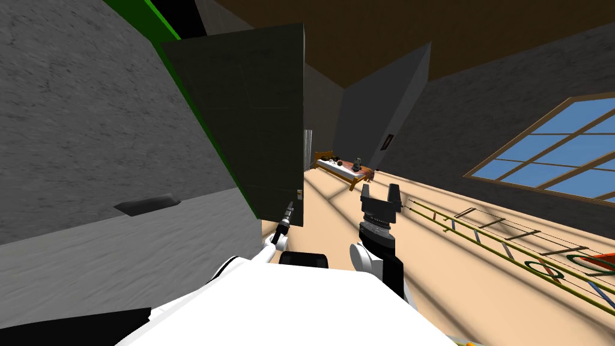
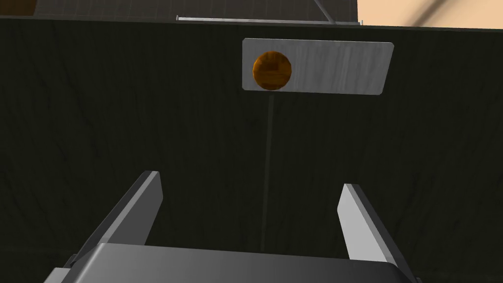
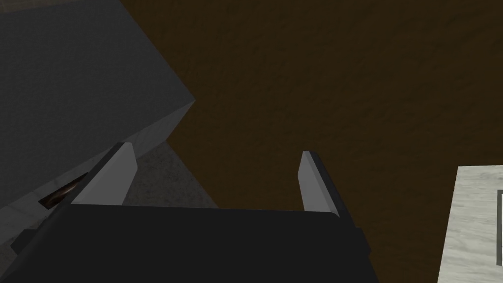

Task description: Push the door open

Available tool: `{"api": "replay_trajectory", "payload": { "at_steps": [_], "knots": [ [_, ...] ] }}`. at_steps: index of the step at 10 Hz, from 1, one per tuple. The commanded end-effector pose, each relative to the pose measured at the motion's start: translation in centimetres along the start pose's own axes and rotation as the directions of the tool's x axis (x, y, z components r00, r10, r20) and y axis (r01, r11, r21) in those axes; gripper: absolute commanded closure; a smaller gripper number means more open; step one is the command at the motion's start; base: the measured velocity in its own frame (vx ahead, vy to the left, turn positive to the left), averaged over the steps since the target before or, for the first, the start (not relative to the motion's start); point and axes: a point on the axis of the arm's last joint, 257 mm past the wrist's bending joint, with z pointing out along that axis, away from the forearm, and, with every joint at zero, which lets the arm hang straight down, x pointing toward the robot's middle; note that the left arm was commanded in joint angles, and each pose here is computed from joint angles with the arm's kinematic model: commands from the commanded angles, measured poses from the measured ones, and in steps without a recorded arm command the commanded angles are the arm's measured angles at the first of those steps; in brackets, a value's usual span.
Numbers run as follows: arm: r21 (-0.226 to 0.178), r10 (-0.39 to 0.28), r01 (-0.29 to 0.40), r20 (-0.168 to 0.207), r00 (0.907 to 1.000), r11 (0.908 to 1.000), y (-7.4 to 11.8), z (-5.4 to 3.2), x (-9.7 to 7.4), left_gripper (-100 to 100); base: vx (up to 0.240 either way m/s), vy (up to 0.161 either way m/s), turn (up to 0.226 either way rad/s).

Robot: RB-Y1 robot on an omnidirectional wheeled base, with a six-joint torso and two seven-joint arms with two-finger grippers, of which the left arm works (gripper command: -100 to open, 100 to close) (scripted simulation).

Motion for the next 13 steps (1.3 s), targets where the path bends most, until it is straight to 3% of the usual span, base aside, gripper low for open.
{"api": "replay_trajectory", "payload": {
  "at_steps": [1, 3, 6, 8, 10, 12, 13],
  "knots": [
    [0.0, 0.016, -0.016, 0.006, 0.9999, 0.9999, 0.0, 0.14, -1.0, -100, 0.148, 0.069, -0.008],
    [-0.001, 0.046, -0.046, 0.019, 0.9988, 0.999, 0.0, 0.11, -3.0, -100, 0.212, 0.031, -0.022],
    [-0.001, 0.054, -0.054, 0.026, 0.9982, 0.9985, 0.0, 0.1, -3.7, -100, 0.127, -0.027, -0.013],
    [-0.001, 0.045, -0.045, 0.028, 0.9986, 0.999, 0.0, 0.12, -3.3, -100, 0.217, -0.081, -0.034],
    [0.0, 0.01, -0.01, 0.024, 0.9997, 1.0, -0.1, 0.18, -1.4, -100, 0.214, -0.1, -0.03],
    [0.001, 0.015, -0.015, 0.027, 0.9995, 0.9999, 0.1, 0.02, -1.8, -100, 0.068, -0.036, 0.02],
    [0.001, 0.015, -0.015, 0.027, 0.9995, 0.9999, 0.1, 0.02, -1.8, 100, 0.0, 0.0, 0.0]
  ]
}}
